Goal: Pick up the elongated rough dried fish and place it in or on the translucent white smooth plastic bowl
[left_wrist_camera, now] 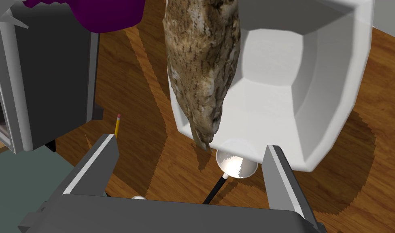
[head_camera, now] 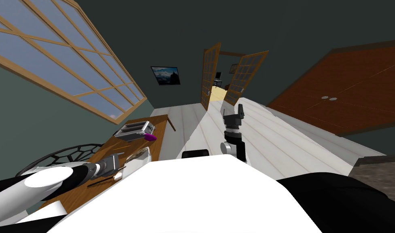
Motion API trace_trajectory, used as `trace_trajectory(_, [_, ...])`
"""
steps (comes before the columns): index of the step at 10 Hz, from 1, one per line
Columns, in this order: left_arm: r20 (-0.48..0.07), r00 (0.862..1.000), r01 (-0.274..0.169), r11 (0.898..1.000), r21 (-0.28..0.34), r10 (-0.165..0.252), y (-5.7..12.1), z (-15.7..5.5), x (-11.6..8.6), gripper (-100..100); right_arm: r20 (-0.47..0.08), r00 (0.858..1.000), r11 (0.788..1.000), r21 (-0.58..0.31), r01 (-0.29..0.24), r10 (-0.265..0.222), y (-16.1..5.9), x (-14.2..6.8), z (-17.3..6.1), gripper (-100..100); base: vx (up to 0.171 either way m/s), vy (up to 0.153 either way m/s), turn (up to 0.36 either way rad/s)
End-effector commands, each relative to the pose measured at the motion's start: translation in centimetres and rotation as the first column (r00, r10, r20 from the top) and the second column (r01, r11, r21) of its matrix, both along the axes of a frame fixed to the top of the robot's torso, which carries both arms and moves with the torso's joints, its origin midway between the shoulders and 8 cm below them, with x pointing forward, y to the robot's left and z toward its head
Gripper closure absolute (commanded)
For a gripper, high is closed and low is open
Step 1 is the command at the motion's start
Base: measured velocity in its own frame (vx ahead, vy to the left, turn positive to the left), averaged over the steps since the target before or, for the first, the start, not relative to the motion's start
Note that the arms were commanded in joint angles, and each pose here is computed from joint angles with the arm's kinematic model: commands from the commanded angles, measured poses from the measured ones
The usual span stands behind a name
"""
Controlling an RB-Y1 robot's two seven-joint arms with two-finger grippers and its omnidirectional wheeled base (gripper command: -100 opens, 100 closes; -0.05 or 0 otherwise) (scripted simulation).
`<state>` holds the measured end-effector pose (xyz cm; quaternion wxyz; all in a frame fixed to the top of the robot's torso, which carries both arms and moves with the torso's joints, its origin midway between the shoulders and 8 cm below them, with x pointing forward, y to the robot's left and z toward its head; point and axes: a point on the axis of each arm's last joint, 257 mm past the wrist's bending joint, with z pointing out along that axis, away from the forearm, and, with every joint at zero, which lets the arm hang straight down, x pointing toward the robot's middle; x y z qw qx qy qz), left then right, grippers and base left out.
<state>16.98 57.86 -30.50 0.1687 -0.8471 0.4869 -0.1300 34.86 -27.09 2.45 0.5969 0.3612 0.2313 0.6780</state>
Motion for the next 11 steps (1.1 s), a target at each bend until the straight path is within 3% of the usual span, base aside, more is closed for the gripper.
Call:
trace_trajectory(1, [0.0,1.0,-0.013,1.0,-0.002,0.013,0.1,0.9,-0.2,-100,0.0,1.0,1.0,0.0,0.0,0.0,0.0,0.0,0.0,0,-0.042,0.007,-0.092])
trace_trajectory(4, [0.001,0.999,-0.036,0.999,-0.004,0.036,0.4,2.4,-0.4,-100,0.0,1.0,1.0,0.0,0.0,0.0,0.0,0.0,0.0,0,-0.038,0.003,-0.076])
trace_trajectory(5, [0.001,1.0,-0.031,1.0,-0.003,0.031,0.4,2.0,-0.3,-100,0.0,1.0,1.0,0.0,0.0,0.0,0.0,0.0,0.0,0,-0.015,0.005,-0.019])
trace_trajectory(6, [0.0,0.999,-0.032,0.999,-0.004,0.032,0.3,2.0,-0.4,0,0.0,1.0,1.0,0.0,0.0,0.0,0.0,0.0,0.0,0,0.0,0.0,0.0])
trace_trajectory(11, [0.0,0.999,-0.032,0.999,-0.004,0.032,0.3,2.0,-0.4,0,0.0,1.0,1.0,0.0,0.0,0.0,0.0,0.0,0.0,0,0.0,0.0,0.0])
